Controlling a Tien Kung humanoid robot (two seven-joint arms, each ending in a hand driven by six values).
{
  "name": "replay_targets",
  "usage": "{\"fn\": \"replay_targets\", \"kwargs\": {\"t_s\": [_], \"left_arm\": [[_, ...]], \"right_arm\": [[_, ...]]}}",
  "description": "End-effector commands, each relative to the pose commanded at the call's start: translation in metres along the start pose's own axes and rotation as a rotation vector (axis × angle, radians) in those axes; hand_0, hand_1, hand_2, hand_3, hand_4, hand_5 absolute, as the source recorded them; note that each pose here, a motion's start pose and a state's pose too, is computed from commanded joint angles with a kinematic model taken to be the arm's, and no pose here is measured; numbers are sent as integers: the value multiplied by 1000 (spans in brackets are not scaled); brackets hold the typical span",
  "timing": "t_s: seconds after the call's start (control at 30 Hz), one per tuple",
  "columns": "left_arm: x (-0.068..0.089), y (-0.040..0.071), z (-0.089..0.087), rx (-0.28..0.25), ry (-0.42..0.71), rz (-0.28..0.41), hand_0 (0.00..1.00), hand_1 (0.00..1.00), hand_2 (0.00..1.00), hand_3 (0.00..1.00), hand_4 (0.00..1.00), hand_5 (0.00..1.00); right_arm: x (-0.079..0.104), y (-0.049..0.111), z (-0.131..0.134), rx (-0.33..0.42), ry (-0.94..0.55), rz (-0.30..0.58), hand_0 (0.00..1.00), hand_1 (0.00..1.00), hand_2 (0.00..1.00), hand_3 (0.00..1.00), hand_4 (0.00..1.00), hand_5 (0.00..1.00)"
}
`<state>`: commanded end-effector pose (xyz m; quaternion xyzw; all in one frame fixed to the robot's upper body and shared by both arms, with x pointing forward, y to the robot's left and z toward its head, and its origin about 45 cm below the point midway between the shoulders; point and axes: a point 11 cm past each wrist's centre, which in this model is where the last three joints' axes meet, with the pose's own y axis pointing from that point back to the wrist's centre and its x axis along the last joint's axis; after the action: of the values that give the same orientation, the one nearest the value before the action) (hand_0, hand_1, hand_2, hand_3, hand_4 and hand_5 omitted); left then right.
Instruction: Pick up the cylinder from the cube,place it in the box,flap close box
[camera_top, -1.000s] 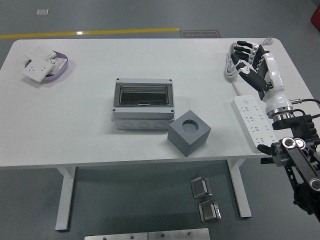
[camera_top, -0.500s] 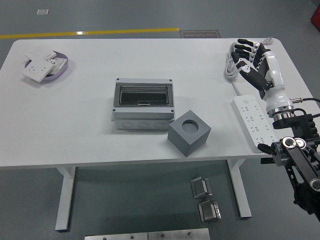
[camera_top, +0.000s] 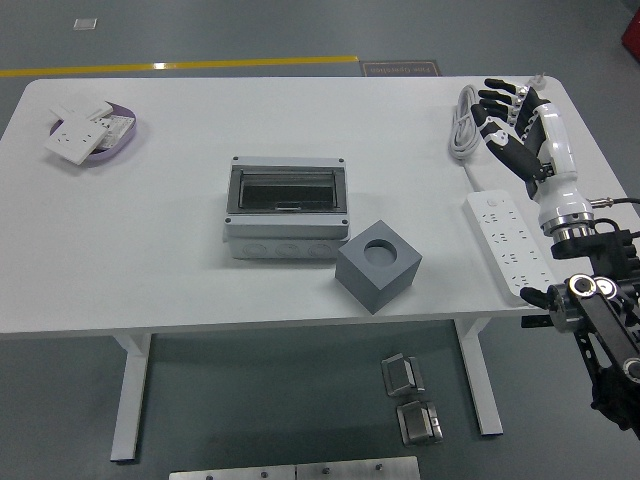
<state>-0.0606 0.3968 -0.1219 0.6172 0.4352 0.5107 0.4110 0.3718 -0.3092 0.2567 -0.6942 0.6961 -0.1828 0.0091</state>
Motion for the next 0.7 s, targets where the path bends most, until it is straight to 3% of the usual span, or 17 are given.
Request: {"fn": "replay_targets", "kwargs": {"t_s": [0.7], "left_arm": [[-2,0,-1,4,1,-5,586,622,530,582,608,192]], "right_arm": [[10,4,9,-25,3,35,787,709,696,696,753,430]]}}
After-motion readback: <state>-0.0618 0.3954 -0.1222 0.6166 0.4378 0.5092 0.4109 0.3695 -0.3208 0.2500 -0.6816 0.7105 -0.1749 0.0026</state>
